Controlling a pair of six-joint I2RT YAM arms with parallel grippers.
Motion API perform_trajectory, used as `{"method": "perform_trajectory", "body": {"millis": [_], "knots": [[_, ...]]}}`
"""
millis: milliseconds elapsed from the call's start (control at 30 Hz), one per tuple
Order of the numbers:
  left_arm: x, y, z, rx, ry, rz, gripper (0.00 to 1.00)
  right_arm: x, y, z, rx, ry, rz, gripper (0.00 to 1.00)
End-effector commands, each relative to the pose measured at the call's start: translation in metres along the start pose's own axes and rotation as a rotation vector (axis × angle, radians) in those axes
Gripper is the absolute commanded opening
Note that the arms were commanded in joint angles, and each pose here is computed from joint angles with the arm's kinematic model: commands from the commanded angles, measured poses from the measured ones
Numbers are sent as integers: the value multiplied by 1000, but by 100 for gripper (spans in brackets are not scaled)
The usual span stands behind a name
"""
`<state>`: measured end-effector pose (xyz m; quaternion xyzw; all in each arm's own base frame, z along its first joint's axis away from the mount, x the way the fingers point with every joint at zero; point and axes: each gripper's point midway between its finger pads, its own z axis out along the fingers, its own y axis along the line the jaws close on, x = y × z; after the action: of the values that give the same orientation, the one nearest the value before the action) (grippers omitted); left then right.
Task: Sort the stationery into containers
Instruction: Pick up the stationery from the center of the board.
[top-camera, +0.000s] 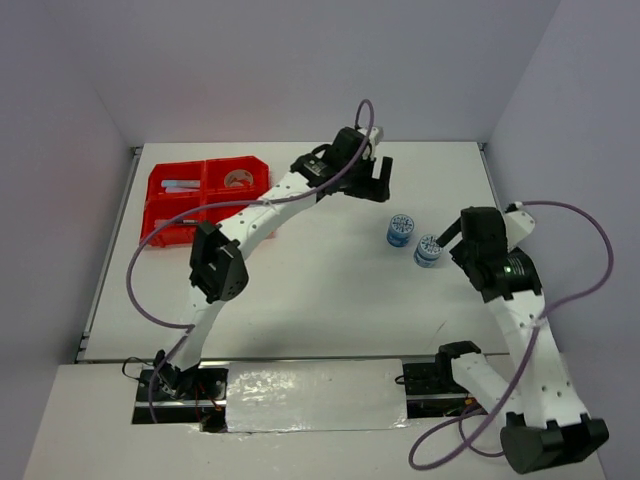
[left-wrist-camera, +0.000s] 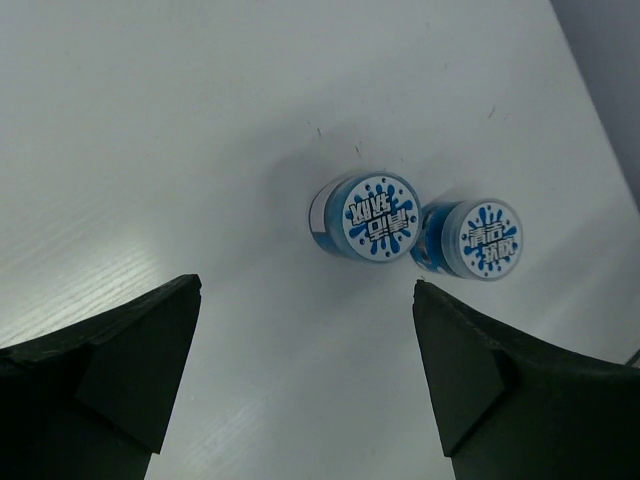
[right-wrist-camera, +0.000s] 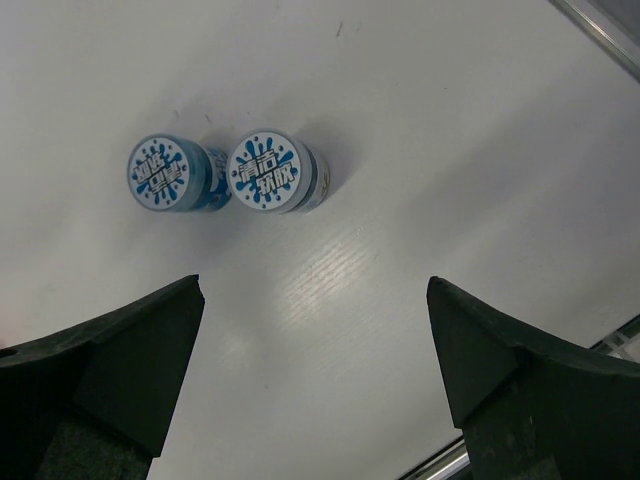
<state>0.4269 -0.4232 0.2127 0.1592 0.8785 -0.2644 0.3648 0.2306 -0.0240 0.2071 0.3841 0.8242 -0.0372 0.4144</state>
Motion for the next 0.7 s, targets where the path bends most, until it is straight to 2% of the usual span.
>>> {"method": "perform_trajectory", "body": {"millis": [0,133,367,567,667], "knots": [[15,-12,41,19,-11,124,99,-9,-16,-25,2,-37,62,100],[21,-16,70,-23,-67,220,99,-1,-11,-48,-127,4,46,100],[25,-33,93,61,-125,211,99,13,-9,-72,-269,45,-30,100],[46,-60,109,110,-115,259,99,16,-5,-78,-320,57,-56,100],[64,-54,122,79,-82,272,99,16,-1,-80,-339,65,-70,100]]}}
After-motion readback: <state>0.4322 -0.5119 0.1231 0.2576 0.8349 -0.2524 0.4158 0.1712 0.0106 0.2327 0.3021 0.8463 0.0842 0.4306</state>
